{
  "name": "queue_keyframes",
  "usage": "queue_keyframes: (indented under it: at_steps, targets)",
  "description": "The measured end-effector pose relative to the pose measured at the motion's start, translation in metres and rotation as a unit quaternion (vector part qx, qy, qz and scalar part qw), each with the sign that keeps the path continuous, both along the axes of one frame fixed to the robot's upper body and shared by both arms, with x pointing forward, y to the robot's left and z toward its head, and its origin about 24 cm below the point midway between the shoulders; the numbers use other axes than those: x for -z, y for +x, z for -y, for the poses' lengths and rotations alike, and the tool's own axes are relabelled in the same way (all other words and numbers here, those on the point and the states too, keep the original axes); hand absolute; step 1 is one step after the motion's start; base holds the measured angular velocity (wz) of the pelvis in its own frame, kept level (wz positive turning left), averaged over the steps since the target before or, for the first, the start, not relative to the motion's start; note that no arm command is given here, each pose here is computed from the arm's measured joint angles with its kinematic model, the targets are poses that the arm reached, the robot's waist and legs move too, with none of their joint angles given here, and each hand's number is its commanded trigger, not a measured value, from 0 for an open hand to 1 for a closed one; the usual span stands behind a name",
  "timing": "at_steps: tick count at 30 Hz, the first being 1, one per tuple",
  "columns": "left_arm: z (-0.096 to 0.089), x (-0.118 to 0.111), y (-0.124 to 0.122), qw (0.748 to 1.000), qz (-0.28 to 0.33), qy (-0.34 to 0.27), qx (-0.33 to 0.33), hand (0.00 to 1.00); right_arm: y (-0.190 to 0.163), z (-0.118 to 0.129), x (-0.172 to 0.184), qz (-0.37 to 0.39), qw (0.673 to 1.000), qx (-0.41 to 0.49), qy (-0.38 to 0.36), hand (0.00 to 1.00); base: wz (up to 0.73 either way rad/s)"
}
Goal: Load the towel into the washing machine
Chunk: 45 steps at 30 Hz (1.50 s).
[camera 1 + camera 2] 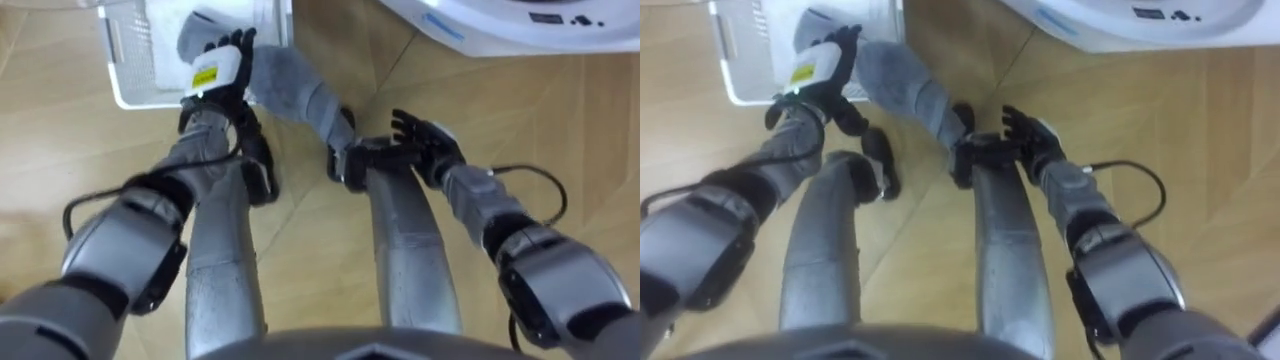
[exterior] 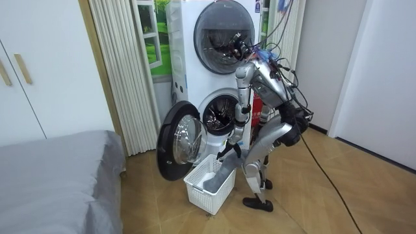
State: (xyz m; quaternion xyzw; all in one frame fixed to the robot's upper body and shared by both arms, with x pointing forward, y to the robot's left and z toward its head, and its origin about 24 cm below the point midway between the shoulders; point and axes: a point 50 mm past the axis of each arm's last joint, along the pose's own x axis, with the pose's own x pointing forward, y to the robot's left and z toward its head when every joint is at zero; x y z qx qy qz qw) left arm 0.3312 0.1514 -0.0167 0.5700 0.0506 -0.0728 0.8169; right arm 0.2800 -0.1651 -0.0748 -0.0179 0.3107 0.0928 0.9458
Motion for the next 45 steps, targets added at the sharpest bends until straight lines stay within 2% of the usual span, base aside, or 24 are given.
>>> queue_keyframes:
  at_steps: [4,12,13,14,15,21,25,30,36,41,45]
  targets:
    - [0.000,-0.004,0.003,1.000,0.014,0.016,0.011,0.00,0.002,-0.002,-0.001,0.002,0.999,0.017,0.029,0.00,-0.10]
    - [-0.004,-0.007,0.004,0.999,0.022,0.039,0.021,0.00,0.009,-0.007,-0.008,0.010,0.999,-0.003,0.031,0.00,-0.02]
    - [-0.003,-0.007,0.005,0.999,0.022,0.041,0.023,0.09,0.009,-0.008,-0.008,0.011,0.999,-0.005,0.032,0.00,0.00]
    - [-0.003,-0.008,0.005,0.998,0.022,0.046,0.029,0.83,0.011,-0.009,-0.009,0.013,0.999,-0.009,0.036,0.00,0.04]
    - [-0.002,-0.008,0.006,0.998,0.019,0.047,0.031,1.00,0.013,-0.010,-0.012,0.019,0.999,-0.012,0.040,0.00,0.06]
    - [0.002,-0.004,0.005,0.997,-0.020,0.057,0.055,1.00,0.019,-0.012,-0.018,0.035,0.998,-0.020,0.047,0.00,0.04]
    - [-0.001,-0.015,0.014,0.997,-0.018,0.051,0.050,1.00,0.021,-0.013,-0.021,0.038,0.998,-0.026,0.049,0.00,0.00]
    - [-0.007,-0.014,0.014,0.996,-0.049,0.054,0.052,1.00,0.022,-0.014,-0.021,0.038,0.998,-0.032,0.044,0.00,0.00]
    - [-0.003,0.003,0.003,0.985,-0.127,0.077,0.086,1.00,0.020,-0.019,-0.019,0.034,0.998,-0.041,0.042,0.00,-0.01]
    - [0.010,0.026,-0.015,0.972,-0.194,0.070,0.111,1.00,0.015,-0.019,-0.014,0.022,0.998,-0.049,0.030,0.00,-0.02]
    - [0.017,0.031,-0.020,0.968,-0.209,0.063,0.120,1.00,0.011,-0.015,-0.008,0.006,0.999,-0.044,0.024,0.00,0.00]
